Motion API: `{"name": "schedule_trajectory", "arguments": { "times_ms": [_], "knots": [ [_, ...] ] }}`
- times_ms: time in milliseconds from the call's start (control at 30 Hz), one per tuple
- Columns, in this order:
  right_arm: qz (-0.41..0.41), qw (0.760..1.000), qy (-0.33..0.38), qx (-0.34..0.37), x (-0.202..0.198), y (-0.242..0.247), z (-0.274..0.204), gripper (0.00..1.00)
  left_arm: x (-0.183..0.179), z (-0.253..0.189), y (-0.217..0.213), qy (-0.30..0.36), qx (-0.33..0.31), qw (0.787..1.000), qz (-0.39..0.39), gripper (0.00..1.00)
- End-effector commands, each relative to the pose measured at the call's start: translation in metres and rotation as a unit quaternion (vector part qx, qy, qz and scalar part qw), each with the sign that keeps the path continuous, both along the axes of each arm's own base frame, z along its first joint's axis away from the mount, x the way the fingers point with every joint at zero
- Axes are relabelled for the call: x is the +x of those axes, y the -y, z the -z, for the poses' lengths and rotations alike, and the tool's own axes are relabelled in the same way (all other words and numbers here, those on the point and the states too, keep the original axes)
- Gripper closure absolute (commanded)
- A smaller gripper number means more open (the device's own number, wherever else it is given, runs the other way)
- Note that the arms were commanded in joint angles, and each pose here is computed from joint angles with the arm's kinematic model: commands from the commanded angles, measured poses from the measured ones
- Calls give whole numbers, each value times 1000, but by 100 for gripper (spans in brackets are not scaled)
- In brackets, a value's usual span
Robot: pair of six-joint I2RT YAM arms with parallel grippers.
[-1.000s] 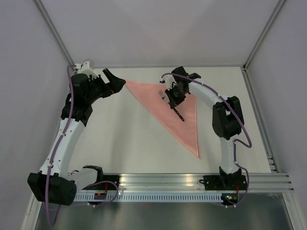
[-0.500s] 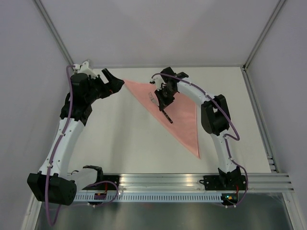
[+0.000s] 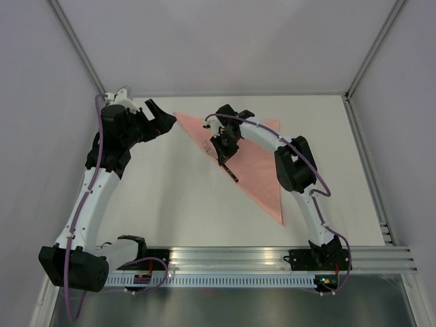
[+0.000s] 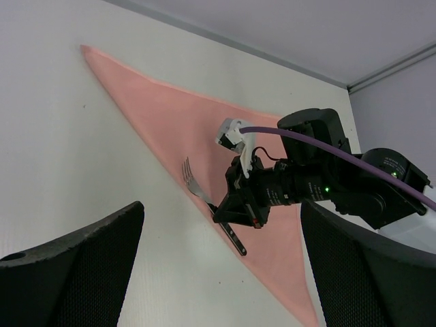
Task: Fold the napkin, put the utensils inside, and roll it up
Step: Place the fork on the napkin.
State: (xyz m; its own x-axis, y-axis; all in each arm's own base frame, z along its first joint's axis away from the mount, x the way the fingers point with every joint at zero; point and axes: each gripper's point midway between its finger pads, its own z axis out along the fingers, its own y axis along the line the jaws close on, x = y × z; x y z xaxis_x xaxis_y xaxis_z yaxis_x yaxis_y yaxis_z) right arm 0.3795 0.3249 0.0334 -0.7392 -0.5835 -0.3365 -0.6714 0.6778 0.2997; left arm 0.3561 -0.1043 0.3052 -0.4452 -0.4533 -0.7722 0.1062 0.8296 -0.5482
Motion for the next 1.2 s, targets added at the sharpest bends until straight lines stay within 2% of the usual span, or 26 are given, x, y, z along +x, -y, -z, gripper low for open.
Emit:
{"name": "schedule_trajectory", "arguments": {
  "times_ms": [0, 367, 1167],
  "knots": [
    [41, 999, 22, -10, 19, 1, -4, 100, -4, -17, -2, 16, -3, 1000, -2, 0],
    [41, 998, 45, -21, 28, -3, -11, 100, -3, -13, -2, 12, 2, 1000, -1, 0],
    [34, 997, 42, -62, 25, 7, 13, 100, 1, -4, -3, 3, 11, 1000, -1, 0]
  ]
}}
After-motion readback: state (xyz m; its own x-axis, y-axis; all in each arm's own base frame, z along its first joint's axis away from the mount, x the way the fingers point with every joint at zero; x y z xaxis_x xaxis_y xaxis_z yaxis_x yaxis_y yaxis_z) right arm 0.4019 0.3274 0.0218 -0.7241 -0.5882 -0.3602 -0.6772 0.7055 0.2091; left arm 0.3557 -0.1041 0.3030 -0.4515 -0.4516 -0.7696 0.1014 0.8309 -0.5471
